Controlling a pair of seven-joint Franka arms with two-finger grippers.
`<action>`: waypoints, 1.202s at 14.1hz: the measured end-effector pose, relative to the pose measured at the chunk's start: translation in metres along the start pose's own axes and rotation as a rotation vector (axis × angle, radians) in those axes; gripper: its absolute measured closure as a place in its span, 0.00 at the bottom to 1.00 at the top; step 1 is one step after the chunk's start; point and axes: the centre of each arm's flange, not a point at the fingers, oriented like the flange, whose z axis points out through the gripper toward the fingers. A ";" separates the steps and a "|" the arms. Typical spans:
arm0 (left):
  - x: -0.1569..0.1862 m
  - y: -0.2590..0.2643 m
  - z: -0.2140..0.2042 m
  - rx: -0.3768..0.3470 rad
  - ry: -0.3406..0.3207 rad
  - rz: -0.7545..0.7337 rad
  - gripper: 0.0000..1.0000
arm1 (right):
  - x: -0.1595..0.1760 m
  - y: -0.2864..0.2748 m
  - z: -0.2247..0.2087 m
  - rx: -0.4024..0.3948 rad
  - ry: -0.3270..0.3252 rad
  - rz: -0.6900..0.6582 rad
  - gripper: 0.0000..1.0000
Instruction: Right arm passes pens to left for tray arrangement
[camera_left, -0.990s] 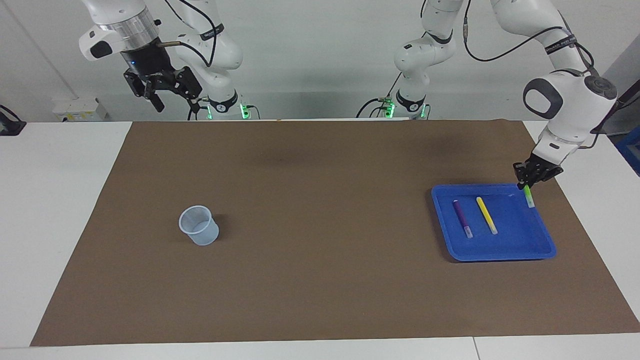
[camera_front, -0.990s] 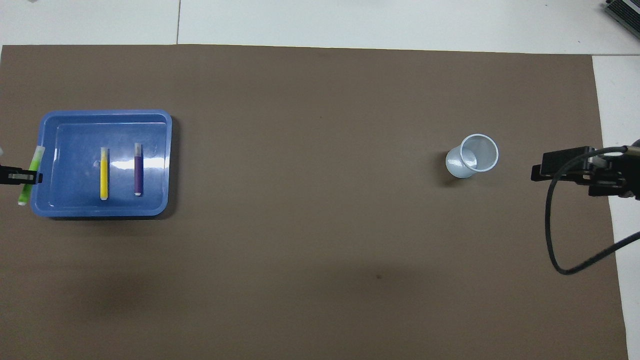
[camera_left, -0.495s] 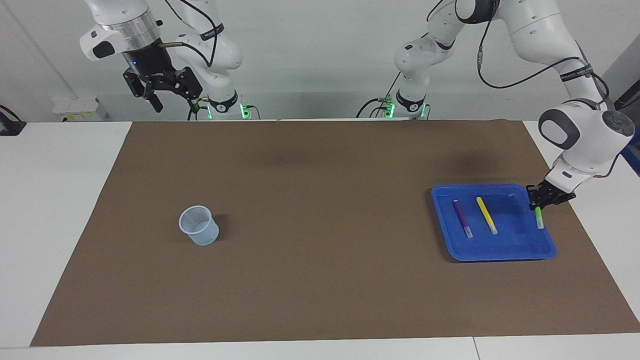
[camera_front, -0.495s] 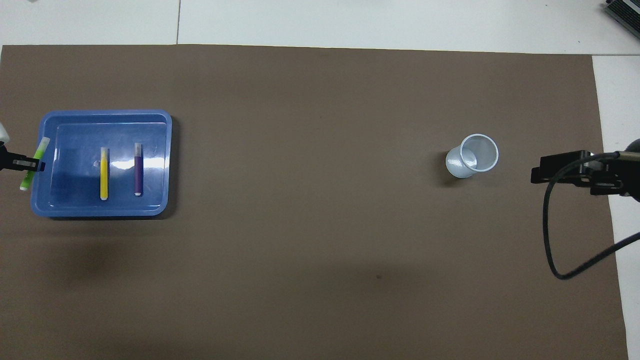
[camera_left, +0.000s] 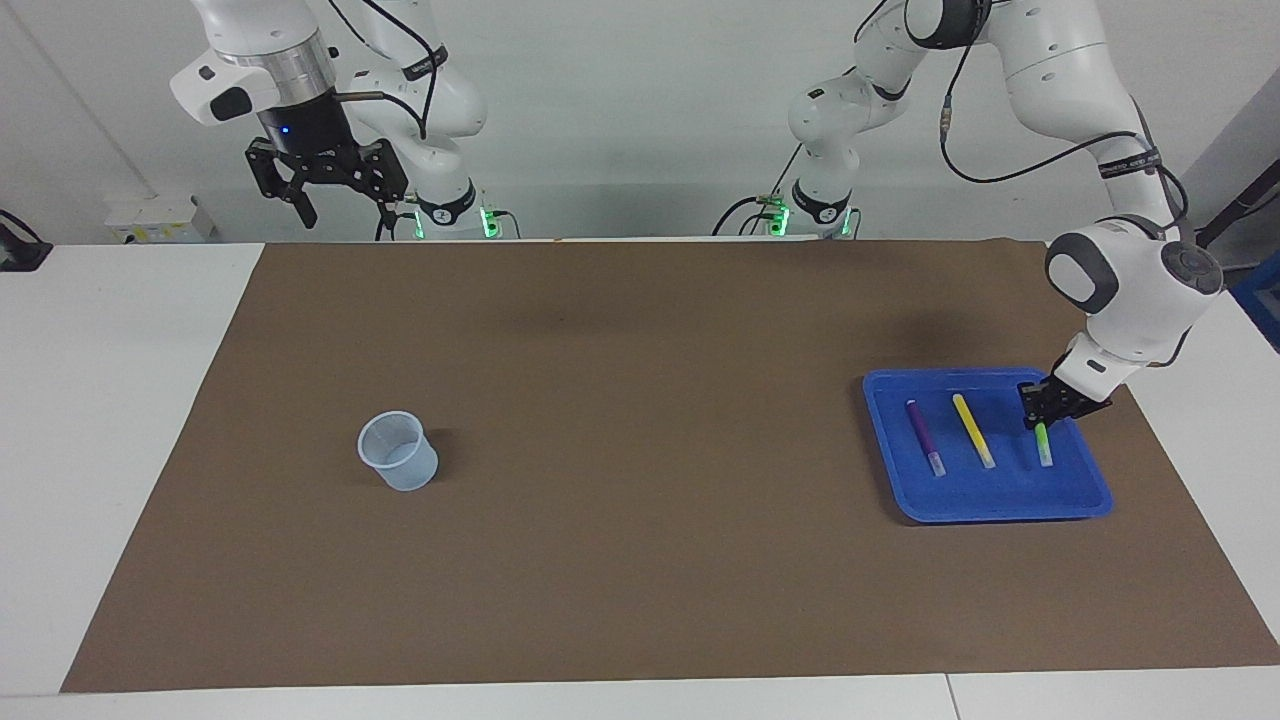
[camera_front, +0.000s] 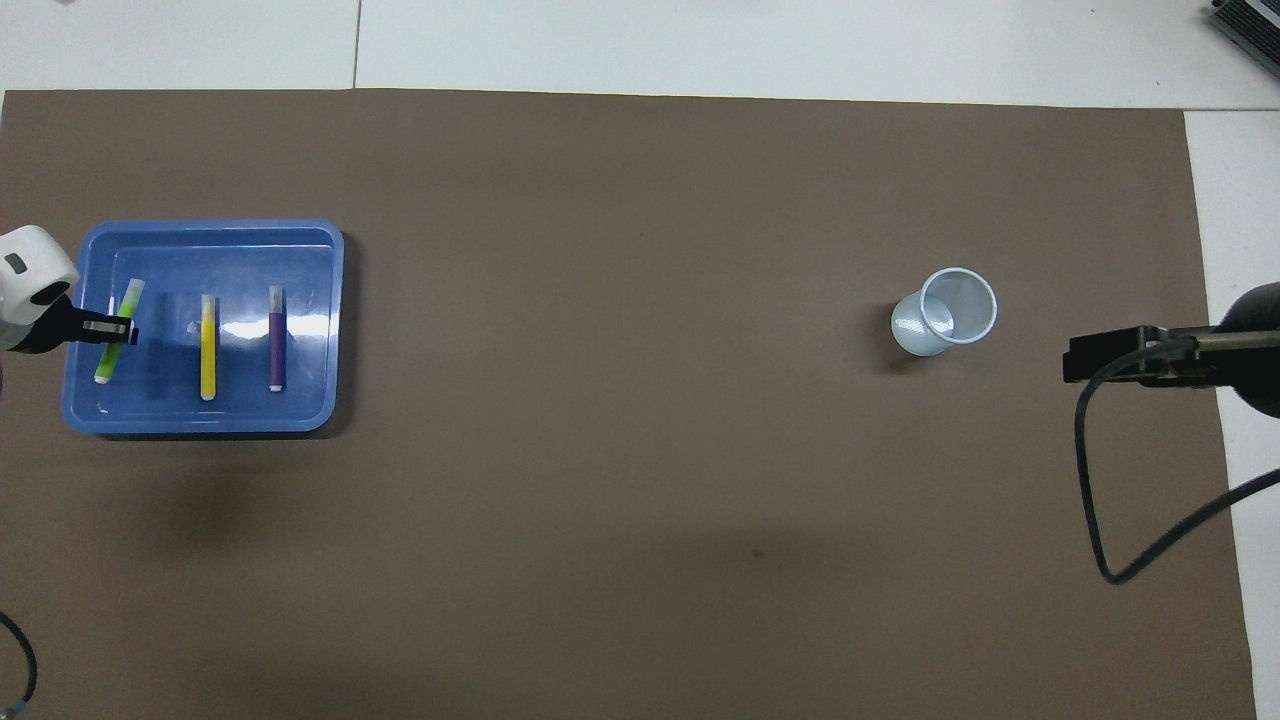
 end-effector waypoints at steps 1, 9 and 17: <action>-0.003 -0.002 0.005 0.004 0.007 -0.005 0.82 | 0.000 0.004 0.000 0.002 -0.003 0.001 0.00; -0.010 -0.005 0.013 0.008 0.016 -0.079 0.82 | -0.024 0.004 0.019 -0.016 -0.112 -0.017 0.00; -0.011 -0.003 0.015 0.009 0.023 -0.146 0.82 | -0.029 0.019 0.041 -0.019 -0.133 0.013 0.00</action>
